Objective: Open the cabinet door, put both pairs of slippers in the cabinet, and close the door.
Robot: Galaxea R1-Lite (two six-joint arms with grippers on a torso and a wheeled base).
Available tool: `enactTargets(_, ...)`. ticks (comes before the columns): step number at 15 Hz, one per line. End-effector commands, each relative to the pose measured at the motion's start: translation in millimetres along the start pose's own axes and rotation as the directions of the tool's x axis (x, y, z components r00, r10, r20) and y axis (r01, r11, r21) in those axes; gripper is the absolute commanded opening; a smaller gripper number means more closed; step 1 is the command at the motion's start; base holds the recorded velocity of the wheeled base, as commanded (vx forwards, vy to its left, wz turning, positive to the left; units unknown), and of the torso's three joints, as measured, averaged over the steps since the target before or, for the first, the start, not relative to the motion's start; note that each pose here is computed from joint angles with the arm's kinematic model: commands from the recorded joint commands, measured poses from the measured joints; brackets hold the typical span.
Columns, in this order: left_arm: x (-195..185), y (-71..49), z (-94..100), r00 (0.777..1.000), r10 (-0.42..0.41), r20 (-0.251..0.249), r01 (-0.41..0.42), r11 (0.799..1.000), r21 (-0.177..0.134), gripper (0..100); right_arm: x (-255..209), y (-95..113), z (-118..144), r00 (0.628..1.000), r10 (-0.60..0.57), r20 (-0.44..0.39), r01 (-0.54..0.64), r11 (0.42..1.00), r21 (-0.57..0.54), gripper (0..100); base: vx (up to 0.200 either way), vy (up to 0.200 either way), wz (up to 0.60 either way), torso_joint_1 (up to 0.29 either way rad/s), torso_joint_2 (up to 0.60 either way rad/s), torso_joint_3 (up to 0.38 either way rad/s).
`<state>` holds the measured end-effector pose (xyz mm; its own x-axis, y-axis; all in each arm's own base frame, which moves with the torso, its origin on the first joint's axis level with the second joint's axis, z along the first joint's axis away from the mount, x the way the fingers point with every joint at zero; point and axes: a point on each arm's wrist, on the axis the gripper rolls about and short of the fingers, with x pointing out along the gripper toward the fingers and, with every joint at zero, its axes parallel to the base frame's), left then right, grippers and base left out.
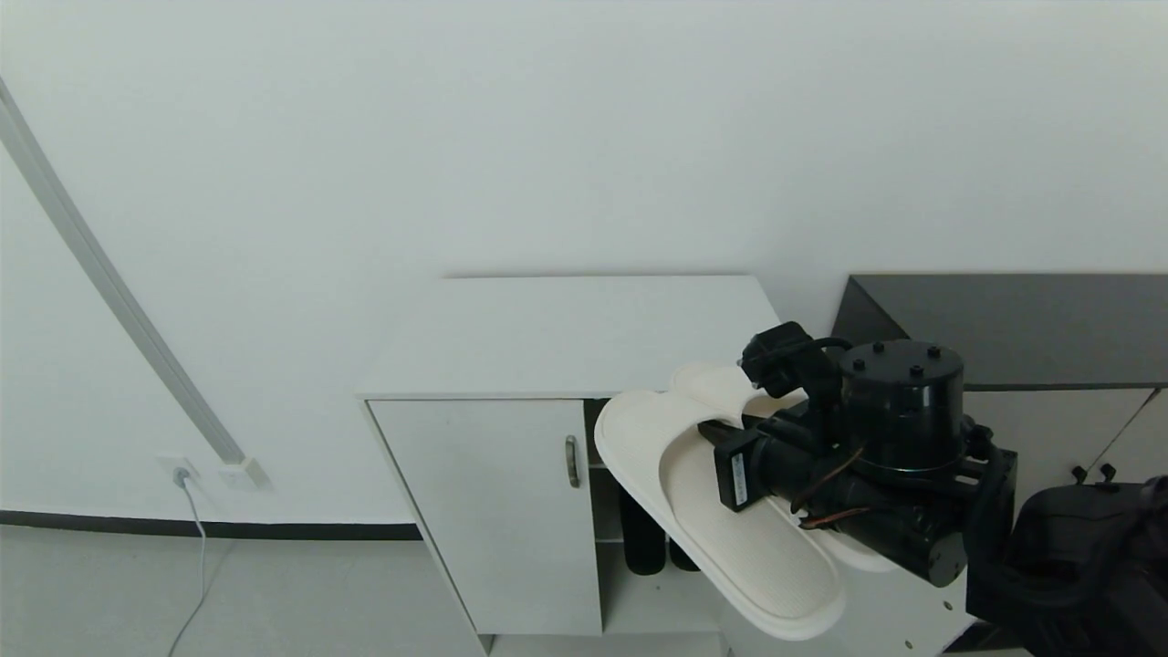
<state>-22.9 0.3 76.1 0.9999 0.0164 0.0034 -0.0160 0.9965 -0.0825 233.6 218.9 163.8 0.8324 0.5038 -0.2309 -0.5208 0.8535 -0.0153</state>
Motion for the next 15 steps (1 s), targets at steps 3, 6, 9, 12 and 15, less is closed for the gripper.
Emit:
enactTargets(3, 0.1, 0.0, 0.0, 1.0, 0.001, -0.002, -0.001, 1.0, 0.0, 0, 0.4, 0.1, -2.2, 1.0, 0.0, -0.008, 0.0, 1.0, -0.003, 0, 0.0, 0.0, 0.0, -0.164, 0.37, 0.204)
enactTargets(6, 0.1, 0.0, 0.0, 1.0, 0.001, -0.002, -0.001, 1.0, 0.0, 0, 0.2, 0.1, -3.1, 1.0, 0.0, -0.011, 0.0, 1.0, -0.012, 0, 0.0, 0.0, 0.0, -0.198, 0.46, 0.261)
enactTargets(9, 0.1, 0.0, 0.0, 1.0, 0.001, -0.002, -0.001, 1.0, 0.0, 0, 0.1, 0.0, -3.5, 1.0, 0.0, -0.013, 0.0, 1.0, -0.014, 0, 0.0, 0.0, 0.0, -0.22, 0.55, 0.318)
enactTargets(12, 0.1, 0.0, 0.0, 1.0, 0.001, -0.002, -0.001, 1.0, 0.0, 0, -0.1, 0.0, -4.7, 1.0, 0.0, -0.008, 0.0, 1.0, -0.014, 0, 0.0, 0.0, 0.0, -0.216, 0.54, 0.318)
enactTargets(15, 0.1, 0.0, 0.0, 1.0, 0.001, -0.002, -0.001, 1.0, 0.0, 0, 0.0, 0.0, -5.6, 1.0, 0.002, -0.007, -0.002, 1.0, -0.014, 0, 0.0, 0.0, 0.0, -0.207, 0.53, 0.321)
